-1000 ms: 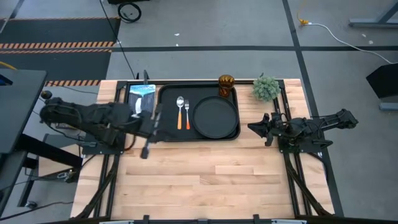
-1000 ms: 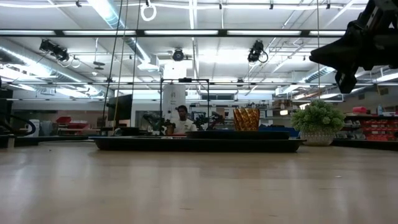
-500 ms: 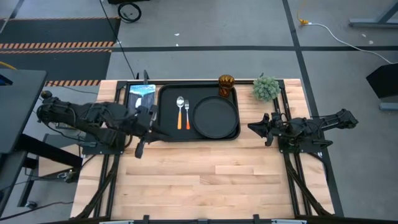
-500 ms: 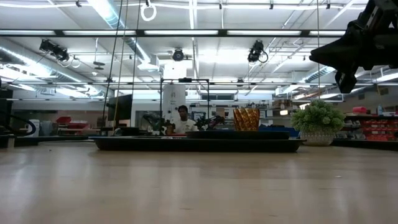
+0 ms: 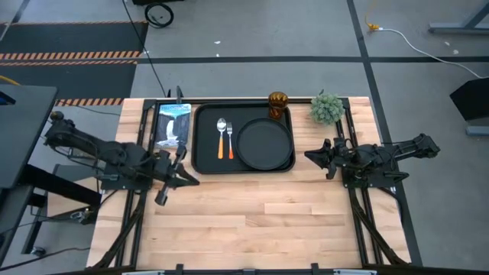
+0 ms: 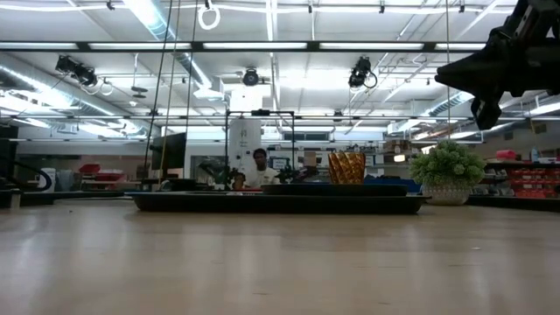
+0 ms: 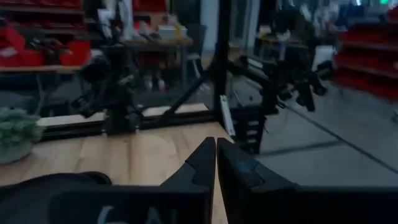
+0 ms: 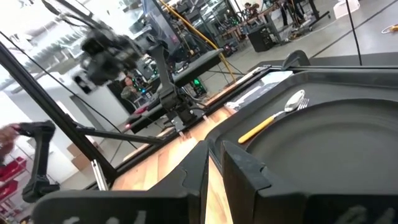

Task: Pick and place plate/cup/fork/spoon on tray
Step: Return to Home Position

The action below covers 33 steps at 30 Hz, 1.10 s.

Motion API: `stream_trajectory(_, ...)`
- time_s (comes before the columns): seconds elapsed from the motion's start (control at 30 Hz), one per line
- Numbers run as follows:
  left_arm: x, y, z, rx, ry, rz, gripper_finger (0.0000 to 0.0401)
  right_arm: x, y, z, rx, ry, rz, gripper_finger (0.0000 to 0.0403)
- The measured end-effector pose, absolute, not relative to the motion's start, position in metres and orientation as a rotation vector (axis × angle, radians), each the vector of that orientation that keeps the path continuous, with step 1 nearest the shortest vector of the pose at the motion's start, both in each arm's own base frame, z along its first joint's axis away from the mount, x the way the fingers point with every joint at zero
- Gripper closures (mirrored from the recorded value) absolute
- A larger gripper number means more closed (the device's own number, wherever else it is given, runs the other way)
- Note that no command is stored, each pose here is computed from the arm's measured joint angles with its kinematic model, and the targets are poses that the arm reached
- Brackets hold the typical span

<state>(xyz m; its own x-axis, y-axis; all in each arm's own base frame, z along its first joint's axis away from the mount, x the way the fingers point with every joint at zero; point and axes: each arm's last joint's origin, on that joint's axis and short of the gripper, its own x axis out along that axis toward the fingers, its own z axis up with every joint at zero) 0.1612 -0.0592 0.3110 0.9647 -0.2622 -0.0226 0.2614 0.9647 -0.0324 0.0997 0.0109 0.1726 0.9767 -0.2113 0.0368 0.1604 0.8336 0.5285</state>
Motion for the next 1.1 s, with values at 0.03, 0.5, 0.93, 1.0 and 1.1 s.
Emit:
stream_trajectory(0.03, 0.157, -0.057, 0.299, -0.035, 0.005, -0.258, 0.0378, 0.100, 0.011, 0.173, 0.552, -0.097, -0.197, 0.0353)
stream_trajectory(0.5, 0.107, -0.034, 0.195, -0.089, -0.216, -0.233, 0.0378, 0.100, 0.011, 0.175, 0.559, -0.116, -0.191, 0.0353)
stream_trajectory(0.93, 0.097, -0.023, 0.174, -0.106, -0.066, -0.209, 0.0378, 0.100, 0.011, 0.175, 0.559, -0.117, -0.191, 0.0353)
stream_trajectory(1.0, 0.096, -0.020, 0.170, -0.123, -0.027, -0.187, 0.0378, 0.100, 0.011, 0.175, 0.559, -0.117, -0.191, 0.0353)
stream_trajectory(1.1, 0.096, -0.017, 0.170, -0.115, -0.027, -0.169, 0.0378, 0.100, 0.011, 0.175, 0.559, -0.117, -0.191, 0.0353)
